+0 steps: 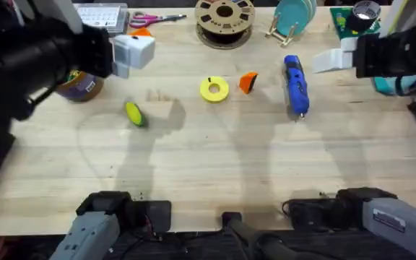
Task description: Pick up the gripper from the table and insert it into the empty holder that is missing its gripper. Then pick up a screw, insert it into the mounting hole, and use the screwdriver to tighten it. Finally, clean up the table by picking up the vegetable and placing it into the bucket.
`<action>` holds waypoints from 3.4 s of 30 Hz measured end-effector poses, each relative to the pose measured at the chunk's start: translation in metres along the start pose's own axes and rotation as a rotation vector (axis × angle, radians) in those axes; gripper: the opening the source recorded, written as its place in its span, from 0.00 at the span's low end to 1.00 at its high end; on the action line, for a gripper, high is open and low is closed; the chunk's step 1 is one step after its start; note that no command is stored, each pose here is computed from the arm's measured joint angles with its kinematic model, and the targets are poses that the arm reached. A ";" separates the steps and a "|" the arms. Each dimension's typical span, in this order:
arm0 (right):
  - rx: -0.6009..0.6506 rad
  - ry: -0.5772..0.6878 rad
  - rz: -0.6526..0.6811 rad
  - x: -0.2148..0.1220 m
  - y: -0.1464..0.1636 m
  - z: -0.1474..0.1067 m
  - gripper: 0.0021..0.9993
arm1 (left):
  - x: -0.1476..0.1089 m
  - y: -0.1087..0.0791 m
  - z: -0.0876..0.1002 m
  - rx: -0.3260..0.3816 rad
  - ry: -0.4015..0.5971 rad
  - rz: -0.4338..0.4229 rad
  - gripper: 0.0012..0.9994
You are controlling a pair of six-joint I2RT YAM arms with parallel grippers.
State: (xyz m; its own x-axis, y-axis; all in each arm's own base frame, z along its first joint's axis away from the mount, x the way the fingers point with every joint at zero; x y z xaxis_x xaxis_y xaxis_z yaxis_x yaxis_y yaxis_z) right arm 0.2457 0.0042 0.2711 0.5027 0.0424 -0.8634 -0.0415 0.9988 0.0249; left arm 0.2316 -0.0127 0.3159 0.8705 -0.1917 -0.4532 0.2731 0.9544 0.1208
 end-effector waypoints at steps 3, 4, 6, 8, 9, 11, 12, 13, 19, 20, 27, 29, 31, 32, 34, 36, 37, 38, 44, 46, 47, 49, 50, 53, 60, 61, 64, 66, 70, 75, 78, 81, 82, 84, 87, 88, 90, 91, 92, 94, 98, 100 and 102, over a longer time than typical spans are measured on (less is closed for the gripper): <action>0.000 0.000 0.000 0.000 0.000 0.000 1.00 | -0.002 -0.007 -0.009 0.017 -0.070 -0.034 0.99; 0.000 0.000 0.000 0.000 0.000 0.000 1.00 | -0.002 -0.010 -0.013 0.024 -0.095 -0.047 0.99; 0.000 0.000 0.000 0.000 0.000 0.000 1.00 | -0.001 -0.016 -0.021 0.036 -0.141 -0.071 0.99; 0.000 0.000 0.000 0.000 0.000 0.000 1.00 | -0.001 -0.021 -0.032 0.049 -0.184 -0.094 0.99; 0.000 0.000 0.000 0.000 0.000 0.000 1.00 | 0.000 -0.024 -0.038 0.055 -0.203 -0.106 0.99; 0.000 0.000 0.000 0.000 0.000 0.000 1.00 | 0.001 -0.030 -0.050 0.068 -0.238 -0.129 0.99; 0.000 0.000 0.000 0.000 0.000 0.000 1.00 | 0.001 -0.032 -0.055 0.073 -0.251 -0.139 0.99; 0.000 0.000 0.000 0.000 0.000 0.000 1.00 | 0.001 -0.035 -0.061 0.079 -0.271 -0.147 0.99; 0.000 0.000 0.000 0.000 0.000 0.000 1.00 | -0.002 -0.046 -0.087 0.072 -0.385 -0.168 0.99; 0.000 0.000 0.000 0.000 0.000 0.000 1.00 | -0.003 -0.047 -0.090 0.064 -0.408 -0.168 0.99; 0.000 0.000 0.000 0.000 0.000 0.000 1.00 | -0.008 -0.052 -0.109 -0.041 -0.505 -0.175 0.99; 0.000 0.001 0.000 0.000 0.000 0.000 1.00 | -0.008 -0.053 -0.113 -0.091 -0.520 -0.183 0.99; 0.000 0.001 0.000 0.000 0.000 0.000 1.00 | -0.007 -0.054 -0.118 -0.149 -0.526 -0.197 0.99; 0.000 0.001 0.000 0.000 0.000 0.000 1.00 | -0.007 -0.055 -0.120 -0.181 -0.528 -0.206 0.99; 0.000 0.000 0.000 0.000 0.000 0.000 1.00 | -0.006 -0.056 -0.124 -0.234 -0.528 -0.222 0.99; 0.000 0.000 0.000 0.000 0.000 0.000 1.00 | -0.004 -0.058 -0.128 -0.274 -0.528 -0.244 0.99; 0.000 0.000 0.000 0.000 0.000 0.000 1.00 | -0.004 -0.060 -0.130 -0.288 -0.527 -0.259 0.99; 0.000 0.000 0.000 0.000 0.000 0.000 1.00 | -0.003 -0.062 -0.131 -0.298 -0.525 -0.274 0.99; 0.000 0.001 0.000 0.000 0.000 0.000 1.00 | -0.002 -0.076 -0.137 -0.308 -0.490 -0.394 0.99; 0.000 0.001 0.000 0.000 0.000 0.000 1.00 | -0.002 -0.081 -0.139 -0.295 -0.472 -0.442 0.99; 0.000 0.000 0.000 0.000 0.000 0.000 1.00 | -0.002 -0.083 -0.141 -0.290 -0.455 -0.469 0.99; 0.000 0.000 0.000 0.000 0.000 0.000 1.00 | -0.001 -0.089 -0.148 -0.275 -0.412 -0.527 0.99; 0.000 0.000 0.000 0.000 0.000 0.000 1.00 | -0.002 -0.093 -0.152 -0.258 -0.391 -0.558 0.99; 0.000 0.001 0.000 0.000 0.000 0.000 1.00 | -0.005 -0.101 -0.159 -0.173 -0.372 -0.635 0.99; 0.000 0.001 0.000 0.000 0.000 0.000 1.00 | -0.010 -0.109 -0.161 0.049 -0.437 -0.697 0.99; 0.000 0.000 0.000 0.000 0.000 0.000 1.00 | -0.011 -0.110 -0.161 0.074 -0.446 -0.698 0.99; 0.000 0.000 0.000 0.000 0.000 0.000 1.00 | -0.011 -0.110 -0.161 0.118 -0.462 -0.699 0.99; 0.000 0.001 0.000 0.000 0.000 0.000 1.00 | -0.011 -0.110 -0.161 0.127 -0.465 -0.699 0.99; 0.000 0.000 0.000 0.000 0.000 0.000 1.00 | -0.011 -0.108 -0.161 0.121 -0.464 -0.688 0.99; 0.000 0.000 0.000 0.000 0.000 0.000 1.00 | -0.011 -0.108 -0.161 0.095 -0.454 -0.691 0.99; 0.000 0.001 0.000 0.000 0.000 0.000 1.00 | -0.011 -0.108 -0.161 0.071 -0.445 -0.700 0.99; 0.000 0.000 0.000 0.000 0.000 0.000 1.00 | -0.012 -0.109 -0.162 0.062 -0.440 -0.716 0.99; 0.000 0.001 0.000 0.000 0.000 0.000 1.00 | -0.012 -0.110 -0.162 0.060 -0.439 -0.727 0.99; 0.000 0.001 0.000 0.000 0.000 0.000 1.00 | -0.013 -0.111 -0.163 0.058 -0.435 -0.750 0.99; 0.000 0.000 0.000 0.000 0.000 0.000 1.00 | -0.016 -0.115 -0.164 0.058 -0.429 -0.802 0.99; 0.000 0.000 0.000 0.000 0.000 0.000 1.00 | -0.017 -0.115 -0.165 0.059 -0.429 -0.812 0.99; 0.000 0.001 0.000 0.000 0.000 0.000 1.00 | -0.018 -0.116 -0.165 0.060 -0.428 -0.828 0.99; 0.000 0.000 0.000 0.000 0.000 0.000 1.00 | -0.018 -0.117 -0.165 0.061 -0.427 -0.835 0.99; 0.000 0.000 0.000 0.000 0.000 0.000 1.00 | -0.018 -0.117 -0.165 0.062 -0.427 -0.839 0.99; 0.000 0.000 0.000 0.000 0.000 0.000 1.00 | -0.019 -0.117 -0.166 0.062 -0.427 -0.844 0.99; 0.000 0.000 0.000 0.000 0.000 0.000 1.00 | -0.019 -0.118 -0.166 0.063 -0.426 -0.854 0.99; 0.000 0.000 0.000 0.000 0.000 0.000 1.00 | -0.020 -0.118 -0.166 0.064 -0.426 -0.857 0.99; 0.000 0.001 0.000 0.000 0.000 0.000 1.00 | -0.020 -0.118 -0.166 0.064 -0.426 -0.859 0.99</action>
State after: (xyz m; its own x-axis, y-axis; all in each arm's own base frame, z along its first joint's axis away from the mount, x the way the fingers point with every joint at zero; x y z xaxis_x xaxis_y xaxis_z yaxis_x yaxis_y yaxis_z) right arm 0.2457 0.0042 0.2710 0.5022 0.0424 -0.8637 -0.0415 0.9988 0.0250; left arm 0.1142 -0.0837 0.1640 0.4351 -0.8989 -0.0520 0.8979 0.4375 -0.0493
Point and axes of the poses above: each hand's point on the last joint's axis, 136 mm out from that joint toward the fingers, its own x axis out along the fingers, its own y axis along the line the jaws close on, z = x × y, the point moved 8 cm from there along -x, back along the fingers, and after that the axes turned 1 degree about -x, right-handed, at the moved point
